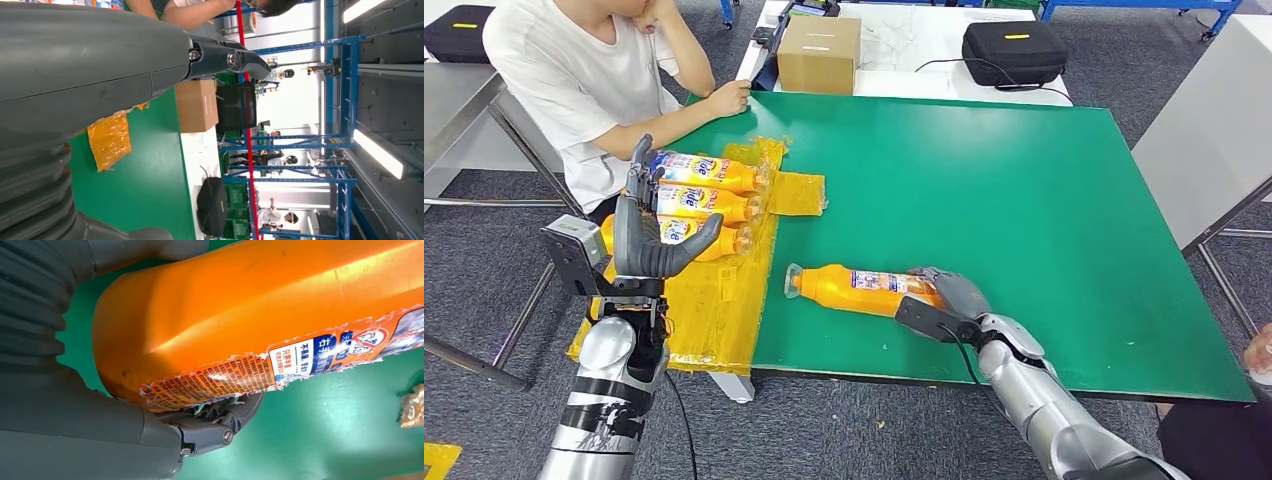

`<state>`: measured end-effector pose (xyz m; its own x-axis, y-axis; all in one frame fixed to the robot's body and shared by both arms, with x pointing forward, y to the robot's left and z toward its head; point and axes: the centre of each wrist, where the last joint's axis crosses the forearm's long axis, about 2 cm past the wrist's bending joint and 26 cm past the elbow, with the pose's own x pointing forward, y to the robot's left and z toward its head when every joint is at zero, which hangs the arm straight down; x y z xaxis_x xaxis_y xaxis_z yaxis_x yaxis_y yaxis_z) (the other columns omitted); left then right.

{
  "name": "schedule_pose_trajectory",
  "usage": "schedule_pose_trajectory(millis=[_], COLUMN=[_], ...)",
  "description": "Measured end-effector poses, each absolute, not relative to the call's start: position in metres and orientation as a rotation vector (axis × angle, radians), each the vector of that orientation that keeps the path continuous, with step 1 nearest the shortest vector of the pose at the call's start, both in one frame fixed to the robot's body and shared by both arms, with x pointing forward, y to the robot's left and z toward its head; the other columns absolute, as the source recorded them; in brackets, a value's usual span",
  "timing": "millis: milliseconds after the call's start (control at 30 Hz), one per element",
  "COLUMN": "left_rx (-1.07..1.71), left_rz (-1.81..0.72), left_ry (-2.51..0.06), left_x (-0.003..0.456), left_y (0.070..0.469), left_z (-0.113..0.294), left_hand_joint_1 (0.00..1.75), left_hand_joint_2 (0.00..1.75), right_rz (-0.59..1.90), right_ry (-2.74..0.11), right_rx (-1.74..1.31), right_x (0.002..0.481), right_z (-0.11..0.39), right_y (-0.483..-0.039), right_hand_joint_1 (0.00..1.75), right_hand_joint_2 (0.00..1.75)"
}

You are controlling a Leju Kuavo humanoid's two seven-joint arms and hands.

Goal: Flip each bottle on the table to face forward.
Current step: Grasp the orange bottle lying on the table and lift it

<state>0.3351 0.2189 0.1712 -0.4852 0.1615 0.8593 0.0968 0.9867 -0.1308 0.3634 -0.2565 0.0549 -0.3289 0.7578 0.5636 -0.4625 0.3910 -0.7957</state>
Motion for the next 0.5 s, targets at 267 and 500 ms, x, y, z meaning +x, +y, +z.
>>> schedule_pose_trajectory(millis=[267, 500], left_rx=[-0.320, -0.471], left_rz=[0.206, 0.250], left_ry=[-1.965, -1.883], left_x=[0.308, 0.262], left_y=[0.204, 0.189], left_z=[0.146, 0.127], left_hand_joint_1=[0.00, 0.00], left_hand_joint_2=[1.75, 1.75], right_rz=[0.707, 0.167], right_ry=[-1.809, -2.048], right_rx=[-0.170, -0.175], right_x=[0.307, 0.264], right_z=[0.044, 0.078], right_y=[-0.216, -0.190], right_hand_joint_1=[1.75, 1.75], right_hand_joint_2=[1.75, 1.75])
